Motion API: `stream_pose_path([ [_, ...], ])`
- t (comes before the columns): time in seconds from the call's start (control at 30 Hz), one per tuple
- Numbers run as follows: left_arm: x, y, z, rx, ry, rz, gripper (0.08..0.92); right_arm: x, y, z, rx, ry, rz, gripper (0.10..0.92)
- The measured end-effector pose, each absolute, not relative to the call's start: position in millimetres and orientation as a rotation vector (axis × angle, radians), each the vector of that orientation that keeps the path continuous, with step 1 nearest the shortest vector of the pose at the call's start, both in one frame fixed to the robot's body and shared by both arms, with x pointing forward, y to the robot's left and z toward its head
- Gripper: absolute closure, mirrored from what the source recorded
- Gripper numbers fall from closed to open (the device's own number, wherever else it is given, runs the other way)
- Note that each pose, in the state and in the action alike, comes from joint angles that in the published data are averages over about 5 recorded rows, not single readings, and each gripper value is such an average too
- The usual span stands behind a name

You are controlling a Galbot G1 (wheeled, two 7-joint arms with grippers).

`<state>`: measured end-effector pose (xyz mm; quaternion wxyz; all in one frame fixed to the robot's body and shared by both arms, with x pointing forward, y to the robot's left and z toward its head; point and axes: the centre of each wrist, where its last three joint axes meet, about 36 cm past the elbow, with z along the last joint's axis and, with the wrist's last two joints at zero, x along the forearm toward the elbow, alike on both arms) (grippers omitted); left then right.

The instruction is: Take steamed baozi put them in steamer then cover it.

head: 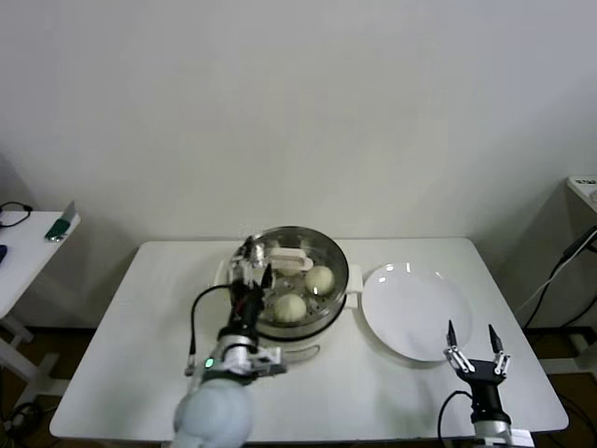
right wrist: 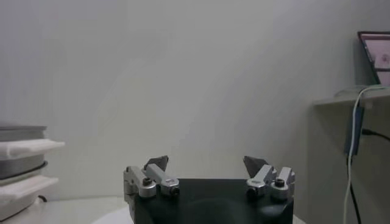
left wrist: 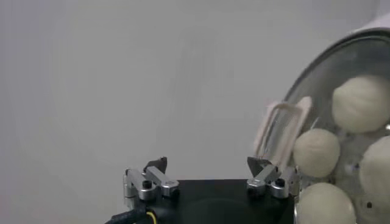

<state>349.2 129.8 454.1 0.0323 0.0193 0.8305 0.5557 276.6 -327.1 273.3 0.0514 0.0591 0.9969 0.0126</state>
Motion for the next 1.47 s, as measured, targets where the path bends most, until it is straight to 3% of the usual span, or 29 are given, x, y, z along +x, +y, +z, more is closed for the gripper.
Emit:
stream_pose_path([
  [0.27, 345.6, 227.9, 445.9, 0.031, 2.847, 1.251, 0.177, 276.9, -321.9, 274.4, 0.154, 3.066, 0.048, 0.200],
  [0.6, 313.7, 310.4, 388.2, -0.023, 3.091, 0.719, 0.177, 274.6, -318.0, 265.9, 0.122, 3.094, 0.060, 0.200],
  [0.93, 283.1, 320.2, 337.6, -0.088, 3.184, 0.403, 0.177, 269.6, -316.4, 259.3, 0.099, 3.124, 0.064, 0.200],
  [1.47, 264.9, 303.6, 319.6, -0.107, 3.212, 0.185, 0.177, 267.9, -316.0, 258.8, 0.090, 3.130, 0.065, 0.200],
])
